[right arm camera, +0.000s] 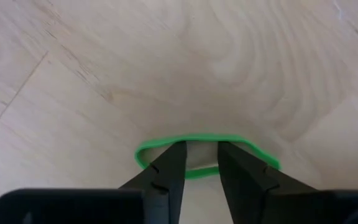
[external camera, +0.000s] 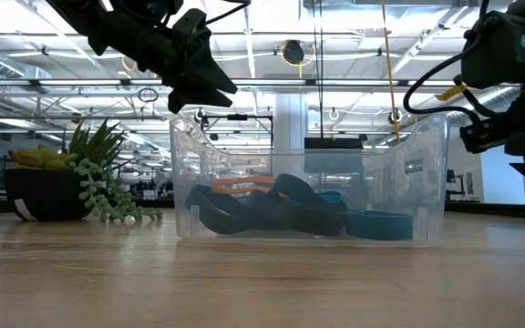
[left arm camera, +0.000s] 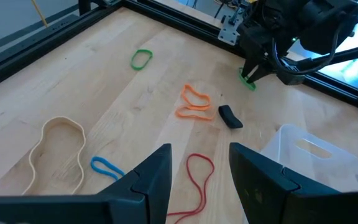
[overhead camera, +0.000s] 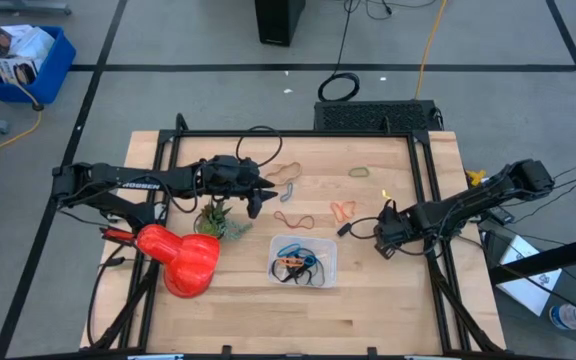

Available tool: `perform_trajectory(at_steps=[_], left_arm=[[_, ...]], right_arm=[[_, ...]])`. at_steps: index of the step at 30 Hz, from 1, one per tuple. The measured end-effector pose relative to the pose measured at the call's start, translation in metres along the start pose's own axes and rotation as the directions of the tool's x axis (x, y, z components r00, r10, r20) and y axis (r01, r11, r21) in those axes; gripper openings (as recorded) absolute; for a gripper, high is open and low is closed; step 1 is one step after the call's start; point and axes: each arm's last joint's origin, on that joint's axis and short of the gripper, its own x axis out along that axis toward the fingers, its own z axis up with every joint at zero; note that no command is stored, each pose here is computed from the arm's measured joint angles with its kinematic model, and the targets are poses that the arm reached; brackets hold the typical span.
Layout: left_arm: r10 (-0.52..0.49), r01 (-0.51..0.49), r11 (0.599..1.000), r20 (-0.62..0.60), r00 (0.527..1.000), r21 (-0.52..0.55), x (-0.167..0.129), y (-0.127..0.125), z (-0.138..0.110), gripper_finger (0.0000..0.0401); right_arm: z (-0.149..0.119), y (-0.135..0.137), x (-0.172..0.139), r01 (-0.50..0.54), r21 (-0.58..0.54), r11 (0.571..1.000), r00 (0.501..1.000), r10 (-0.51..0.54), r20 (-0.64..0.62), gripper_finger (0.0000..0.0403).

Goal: Pick and place rubber bands into bin
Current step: Put the bottom green rubber band into the bin

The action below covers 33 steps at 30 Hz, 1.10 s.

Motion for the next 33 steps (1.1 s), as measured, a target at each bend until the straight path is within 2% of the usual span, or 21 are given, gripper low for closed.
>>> perform_trajectory(at_steps=[7, 19, 33], left_arm=[[0.000, 0.000, 1.000, 0.000, 1.000, 0.000, 0.0000, 0.0000, 0.0000, 0.0168], [0.000, 0.000, 1.000, 0.000, 1.000, 0.001, 0.0001, 0.0000, -0.0001, 0.0168], [0.000, 0.000, 1.000, 0.000, 1.000, 0.002, 0.0000, 0.0000, 0.0000, 0.0168]], right_arm=[[-0.0003, 0.0005, 0.0001, -0.010, 0.042, 0.999, 1.000, 0.011, -0.015, 0.0089], [-0.0009, 0.0008, 0.0000, -0.026, 0.046, 0.999, 0.999, 0.028, -0.038, 0.0088], [0.0004, 0.0061, -0.0009, -0.099, 0.047, 0.994, 0.994, 0.101, -0.048, 0.0089]])
